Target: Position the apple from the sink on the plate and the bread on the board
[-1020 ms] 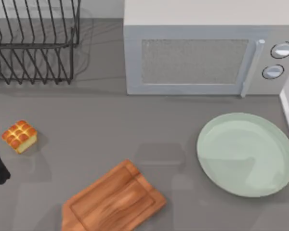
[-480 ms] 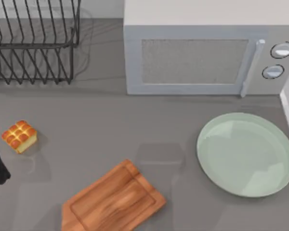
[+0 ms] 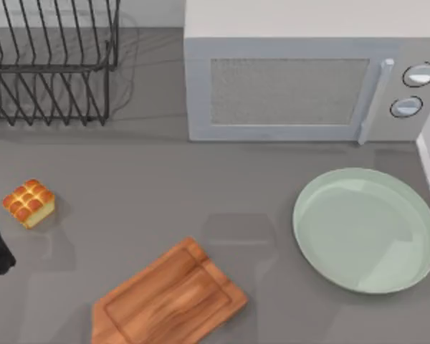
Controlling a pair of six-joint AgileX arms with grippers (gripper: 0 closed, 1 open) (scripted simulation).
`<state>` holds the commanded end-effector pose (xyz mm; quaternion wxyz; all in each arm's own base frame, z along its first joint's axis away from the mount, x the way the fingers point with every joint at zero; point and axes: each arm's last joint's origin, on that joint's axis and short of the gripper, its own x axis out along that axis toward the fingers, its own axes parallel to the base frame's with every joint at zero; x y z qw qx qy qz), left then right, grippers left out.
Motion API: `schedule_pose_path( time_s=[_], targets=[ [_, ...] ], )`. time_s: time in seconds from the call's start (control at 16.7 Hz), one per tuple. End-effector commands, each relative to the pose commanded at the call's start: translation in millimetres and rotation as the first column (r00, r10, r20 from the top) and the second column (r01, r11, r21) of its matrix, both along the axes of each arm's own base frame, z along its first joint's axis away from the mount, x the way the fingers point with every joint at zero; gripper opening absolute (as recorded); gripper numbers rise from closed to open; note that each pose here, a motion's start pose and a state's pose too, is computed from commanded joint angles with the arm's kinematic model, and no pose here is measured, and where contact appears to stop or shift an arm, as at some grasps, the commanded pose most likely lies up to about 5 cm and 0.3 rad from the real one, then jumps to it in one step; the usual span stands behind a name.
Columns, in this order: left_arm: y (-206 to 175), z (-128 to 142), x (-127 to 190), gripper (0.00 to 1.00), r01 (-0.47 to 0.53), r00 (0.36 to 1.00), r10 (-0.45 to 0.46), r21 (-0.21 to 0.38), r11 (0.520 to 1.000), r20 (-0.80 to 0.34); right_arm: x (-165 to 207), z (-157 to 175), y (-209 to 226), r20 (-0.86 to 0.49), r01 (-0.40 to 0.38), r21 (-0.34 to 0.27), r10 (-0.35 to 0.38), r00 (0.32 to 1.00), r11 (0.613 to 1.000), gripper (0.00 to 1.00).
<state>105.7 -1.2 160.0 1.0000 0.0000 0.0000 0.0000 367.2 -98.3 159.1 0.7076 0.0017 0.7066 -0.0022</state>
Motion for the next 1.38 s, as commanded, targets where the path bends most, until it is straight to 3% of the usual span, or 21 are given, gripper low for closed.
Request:
schedule_pose_path(
  time_s=[0.24, 0.72, 1.08, 1.38],
  targets=[
    [0.0, 0.0, 0.0, 1.0, 0.0, 1.0, 0.0, 0.0, 1.0, 0.0, 3.7, -25.5, -1.4, -0.01, 0.001, 0.003, -0.001, 1.0, 1.0, 1.0],
    [0.0, 0.0, 0.0, 1.0, 0.0, 1.0, 0.0, 0.0, 1.0, 0.0, 3.0, -142.6, -2.8, 0.007, 0.004, -0.002, -0.004, 1.0, 1.0, 1.0],
    [0.0, 0.0, 0.0, 1.0, 0.0, 1.0, 0.0, 0.0, 1.0, 0.0, -0.1, -153.4, -2.1, -0.002, 0.004, 0.001, -0.004, 1.0, 1.0, 1.0],
    [0.0, 0.0, 0.0, 1.0, 0.0, 1.0, 0.0, 0.0, 1.0, 0.0, -0.1, -153.4, -2.1, -0.002, 0.004, 0.001, -0.004, 1.0, 1.0, 0.62]
  ],
)
